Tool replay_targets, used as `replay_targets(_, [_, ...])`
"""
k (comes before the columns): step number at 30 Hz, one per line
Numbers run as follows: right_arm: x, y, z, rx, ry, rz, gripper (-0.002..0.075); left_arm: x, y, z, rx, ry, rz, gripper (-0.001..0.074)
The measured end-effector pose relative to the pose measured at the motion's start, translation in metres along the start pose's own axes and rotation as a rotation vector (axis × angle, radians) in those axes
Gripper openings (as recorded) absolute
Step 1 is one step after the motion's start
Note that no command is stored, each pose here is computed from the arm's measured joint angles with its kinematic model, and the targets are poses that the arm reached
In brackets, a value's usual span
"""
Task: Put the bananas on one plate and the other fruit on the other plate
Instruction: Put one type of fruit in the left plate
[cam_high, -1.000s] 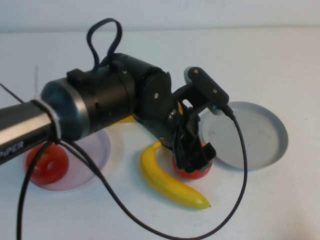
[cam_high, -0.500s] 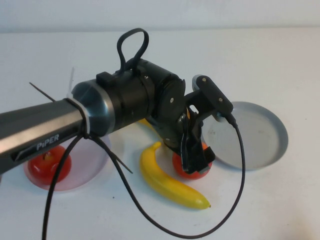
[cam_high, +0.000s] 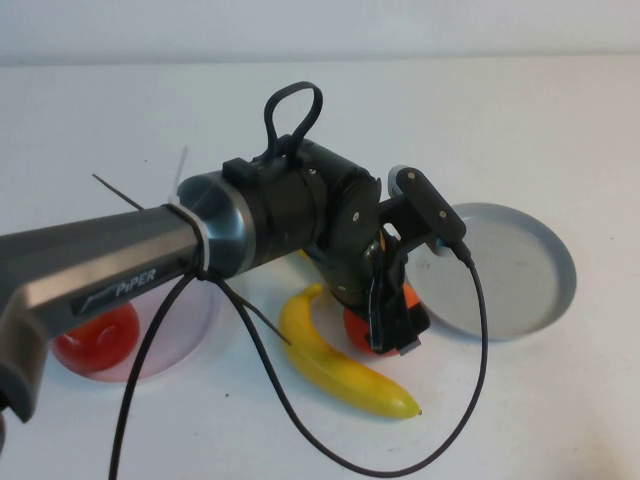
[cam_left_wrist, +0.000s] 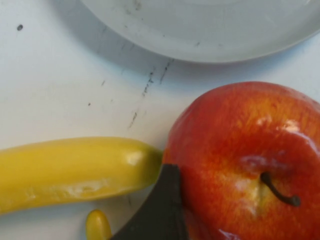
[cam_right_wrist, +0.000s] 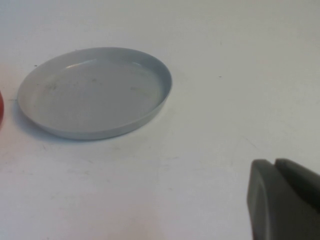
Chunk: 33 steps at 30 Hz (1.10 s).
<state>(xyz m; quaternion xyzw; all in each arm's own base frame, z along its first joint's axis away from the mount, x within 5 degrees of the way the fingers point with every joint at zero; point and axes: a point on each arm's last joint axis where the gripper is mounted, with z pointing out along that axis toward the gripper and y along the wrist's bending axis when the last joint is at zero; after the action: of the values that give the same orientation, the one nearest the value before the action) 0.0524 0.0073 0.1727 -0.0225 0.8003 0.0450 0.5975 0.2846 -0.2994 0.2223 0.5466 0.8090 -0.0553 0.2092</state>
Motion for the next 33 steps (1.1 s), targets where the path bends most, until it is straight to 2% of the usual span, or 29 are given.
replay_targets(8, [0.0,0.0,0.0,0.0,0.0,0.0,-0.0016,0.0,0.0,0.0,0.002,0.004,-0.018,0.0664])
replay_targets(14, [0.0,0.0,0.0,0.0,0.0,0.0,-0.0016,0.0,0.0,0.0,0.002,0.004,-0.028,0.0561])
replay_targets(21, [0.0,0.0,0.0,0.0,0.0,0.0,-0.0016,0.001,0.0,-0.001,-0.001,0.008,-0.024,0.0561])
replay_targets(25, [0.0,0.0,0.0,0.0,0.0,0.0,-0.0015,-0.005,0.004,-0.03,-0.044,-0.032,-0.019,0.0561])
replay_targets(29, [0.0,0.0,0.0,0.0,0.0,0.0,-0.0015,-0.005,0.02,-0.073,-0.118,-0.062,-0.12,0.0561])
replay_targets(33, [0.0,0.0,0.0,0.0,0.0,0.0,-0.0016,0.024,0.055,-0.09,-0.213,0.067,-0.286,0.0561])
